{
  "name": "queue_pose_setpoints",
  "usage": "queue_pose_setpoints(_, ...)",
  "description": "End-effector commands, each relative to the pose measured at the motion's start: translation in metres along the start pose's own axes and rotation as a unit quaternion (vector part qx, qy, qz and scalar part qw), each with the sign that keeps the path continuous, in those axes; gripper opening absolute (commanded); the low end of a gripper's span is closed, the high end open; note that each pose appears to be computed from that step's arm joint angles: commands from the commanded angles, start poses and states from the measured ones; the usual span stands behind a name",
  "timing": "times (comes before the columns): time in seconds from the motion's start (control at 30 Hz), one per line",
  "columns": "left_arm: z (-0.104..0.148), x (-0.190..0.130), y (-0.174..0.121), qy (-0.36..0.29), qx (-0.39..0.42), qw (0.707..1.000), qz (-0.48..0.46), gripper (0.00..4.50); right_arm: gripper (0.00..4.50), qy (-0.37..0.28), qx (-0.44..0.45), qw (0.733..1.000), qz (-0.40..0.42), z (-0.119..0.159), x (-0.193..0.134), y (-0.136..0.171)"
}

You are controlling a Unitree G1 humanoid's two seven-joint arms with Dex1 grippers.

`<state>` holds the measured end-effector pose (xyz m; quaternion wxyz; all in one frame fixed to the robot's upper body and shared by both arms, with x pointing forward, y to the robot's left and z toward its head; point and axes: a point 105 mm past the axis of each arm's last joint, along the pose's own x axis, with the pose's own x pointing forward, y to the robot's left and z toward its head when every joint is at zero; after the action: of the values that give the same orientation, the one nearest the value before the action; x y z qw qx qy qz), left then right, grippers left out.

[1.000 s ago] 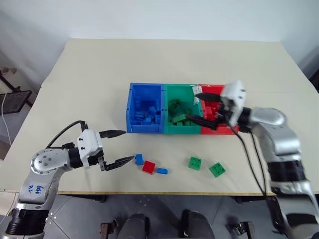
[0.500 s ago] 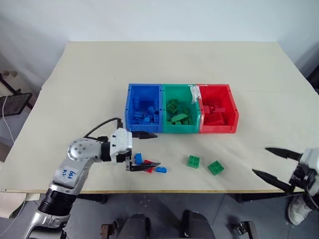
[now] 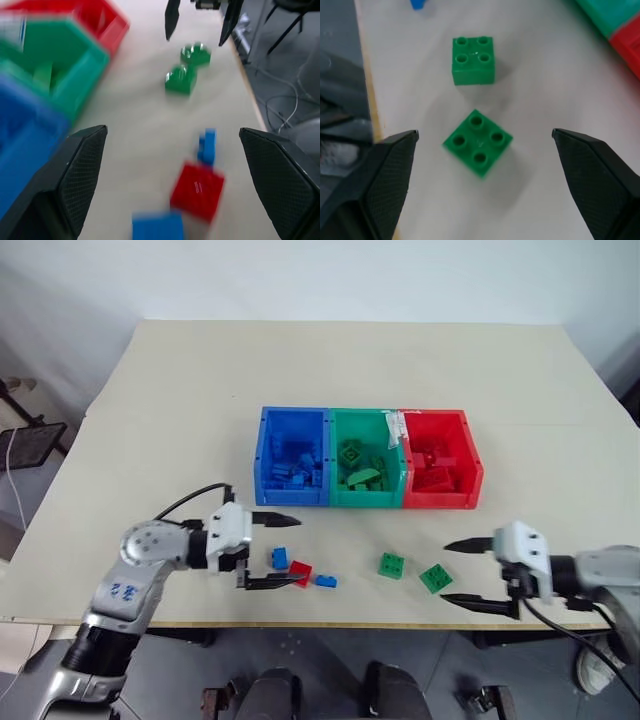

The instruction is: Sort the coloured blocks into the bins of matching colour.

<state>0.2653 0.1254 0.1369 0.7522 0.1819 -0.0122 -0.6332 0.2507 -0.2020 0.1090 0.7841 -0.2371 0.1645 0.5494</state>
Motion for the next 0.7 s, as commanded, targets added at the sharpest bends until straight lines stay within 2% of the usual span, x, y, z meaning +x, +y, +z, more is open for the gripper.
queue_pose_setpoints(0.03, 0.013, -0.007, 0.000, -0.005, 0.026, 1.000, 0.011, 4.50, 4.09, 0.025, 0.001, 0.999, 0.039, -0.014, 0.008, 0.009)
queue_pose_setpoints(0.1, 0.012, -0.010, 0.001, -0.001, 0.029, 0.999, 0.022, 4.50, 3.57, 0.031, -0.001, 0.998, 0.047, -0.020, 0.011, 0.011)
queue_pose_setpoints(0.17, 0.011, -0.013, 0.004, 0.002, 0.031, 0.999, 0.033, 4.50, 2.81, 0.030, -0.002, 0.999, 0.044, -0.022, 0.013, 0.009)
queue_pose_setpoints(0.27, 0.011, -0.015, 0.004, 0.002, 0.032, 0.999, 0.041, 4.50, 2.09, 0.030, -0.005, 0.999, 0.036, -0.023, 0.012, 0.004)
queue_pose_setpoints(0.37, 0.011, -0.016, 0.004, 0.003, 0.031, 0.999, 0.044, 4.50, 2.09, 0.023, -0.009, 1.000, 0.019, -0.021, 0.009, -0.002)
queue_pose_setpoints(0.43, 0.011, -0.018, 0.006, 0.003, 0.034, 0.998, 0.056, 4.50, 2.09, -0.020, -0.003, 1.000, -0.007, -0.005, 0.006, -0.012)
queue_pose_setpoints(0.53, 0.016, -0.031, 0.019, 0.002, 0.033, 0.994, 0.103, 4.50, 2.09, -0.142, 0.005, 0.988, -0.067, 0.053, 0.004, -0.039)
queue_pose_setpoints(0.63, 0.012, -0.042, 0.024, 0.015, 0.027, 0.991, 0.130, 4.50, 2.09, -0.204, 0.002, 0.972, -0.113, 0.094, 0.011, -0.063)
queue_pose_setpoints(0.7, 0.007, -0.048, 0.021, 0.029, 0.021, 0.990, 0.138, 4.50, 2.09, -0.218, 0.003, 0.969, -0.115, 0.114, 0.022, -0.072)
